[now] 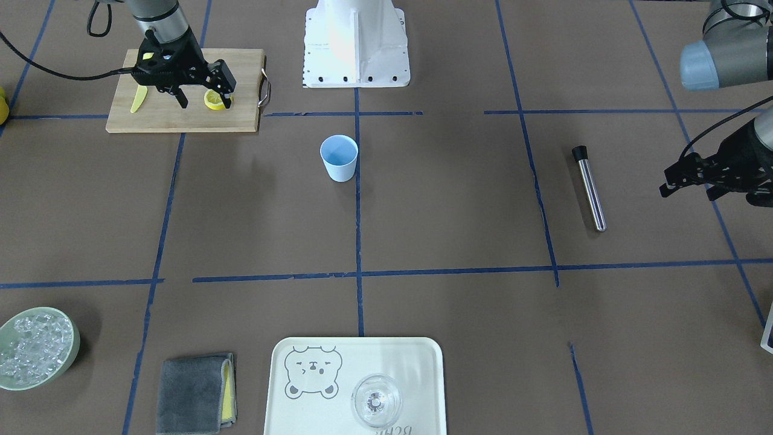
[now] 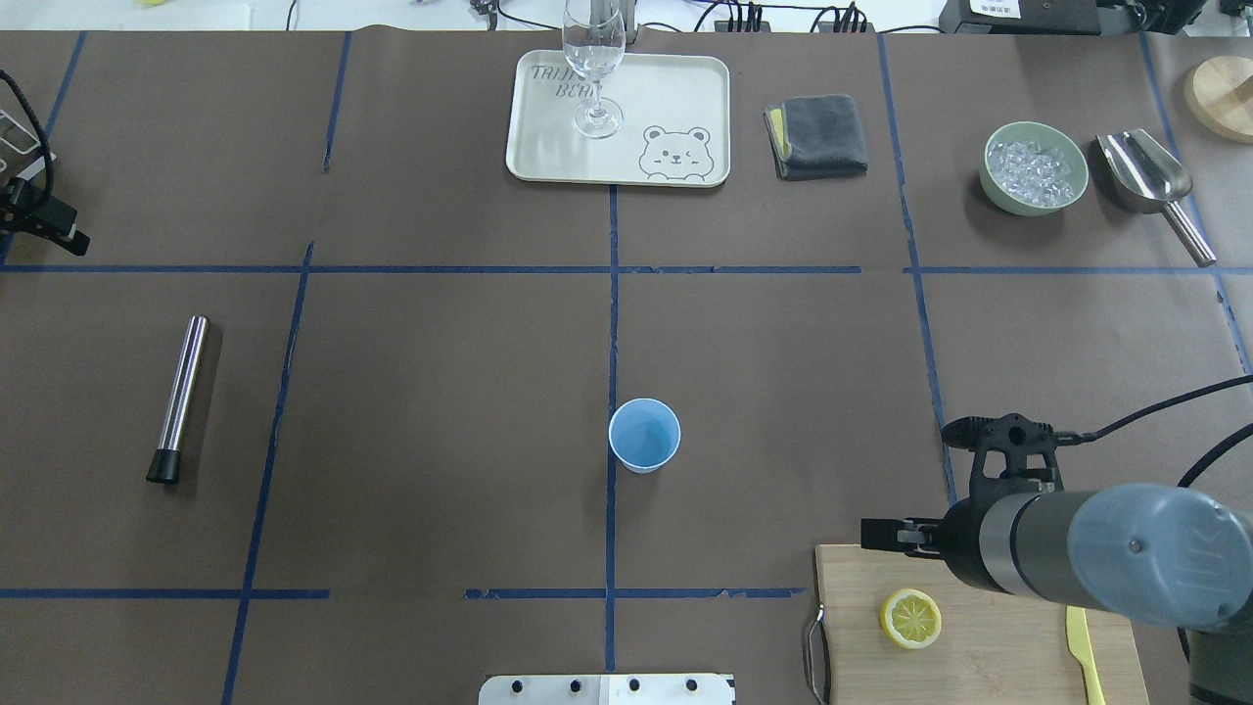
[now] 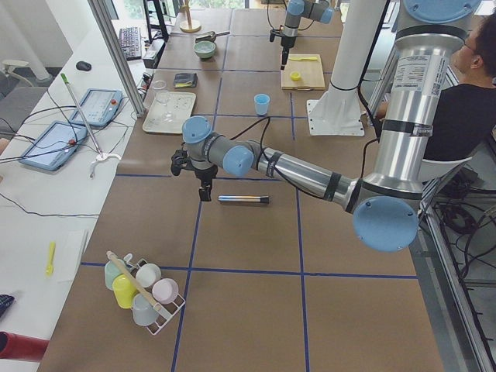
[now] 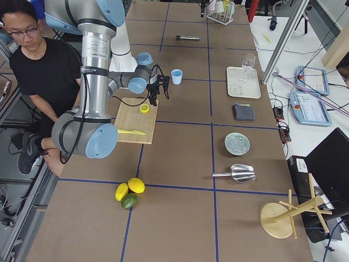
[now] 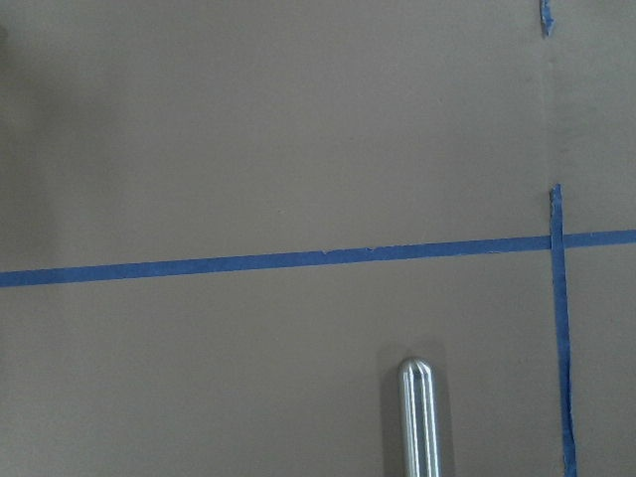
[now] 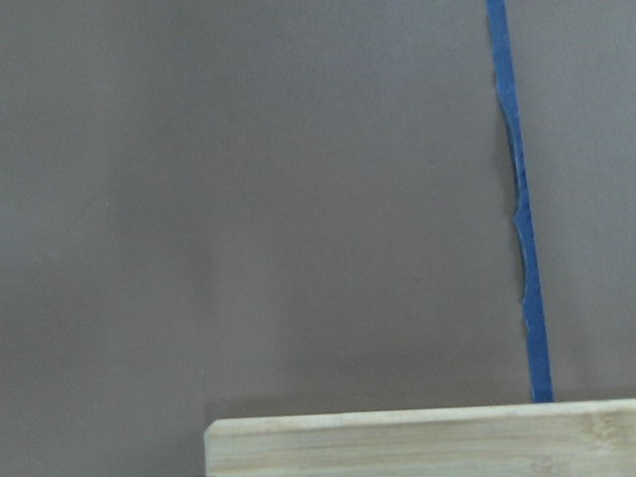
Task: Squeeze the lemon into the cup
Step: 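Move the right gripper down toward the lemon slice on the cutting board, then close the right gripper on the lemon slice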
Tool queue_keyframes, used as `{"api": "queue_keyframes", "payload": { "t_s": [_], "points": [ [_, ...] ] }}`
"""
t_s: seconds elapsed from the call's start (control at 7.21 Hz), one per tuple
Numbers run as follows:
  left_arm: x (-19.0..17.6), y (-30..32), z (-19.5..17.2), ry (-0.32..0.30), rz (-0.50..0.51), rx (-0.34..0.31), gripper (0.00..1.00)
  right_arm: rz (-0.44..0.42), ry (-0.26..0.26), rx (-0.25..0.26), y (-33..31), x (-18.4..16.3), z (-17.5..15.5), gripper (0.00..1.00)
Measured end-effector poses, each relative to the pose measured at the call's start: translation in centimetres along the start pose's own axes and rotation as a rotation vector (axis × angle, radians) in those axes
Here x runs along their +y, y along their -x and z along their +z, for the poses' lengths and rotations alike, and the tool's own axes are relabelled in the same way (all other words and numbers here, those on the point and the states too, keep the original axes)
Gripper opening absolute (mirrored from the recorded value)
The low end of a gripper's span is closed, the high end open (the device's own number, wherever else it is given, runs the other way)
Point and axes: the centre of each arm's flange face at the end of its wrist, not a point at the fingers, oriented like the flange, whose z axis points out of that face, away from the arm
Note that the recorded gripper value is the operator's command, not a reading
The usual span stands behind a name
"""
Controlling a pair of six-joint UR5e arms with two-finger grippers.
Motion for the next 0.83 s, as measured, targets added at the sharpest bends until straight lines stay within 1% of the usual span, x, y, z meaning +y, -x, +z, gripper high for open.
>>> {"api": "queue_keyframes", "payload": {
  "t_s": [0.14, 0.42, 0.56, 0.83],
  "points": [
    [0.0, 0.0, 0.0, -0.001, 0.001, 0.001, 1.00, -0.007, 0.006, 0.009, 0.3, 1.7, 0.8, 1.00],
    [0.0, -0.1, -0.2, -0.004, 0.003, 0.002, 1.00, -0.025, -0.001, 0.026, 0.6, 4.8, 2.3, 1.00],
    [0.0, -0.1, -0.2, -0.004, 0.004, 0.001, 1.00, -0.027, -0.001, 0.035, 0.4, 5.8, 2.9, 1.00],
    [0.0, -0.2, -0.2, -0.005, 0.005, 0.002, 1.00, -0.030, 0.000, 0.056, -0.4, 6.5, 3.6, 1.00]
  ]
}}
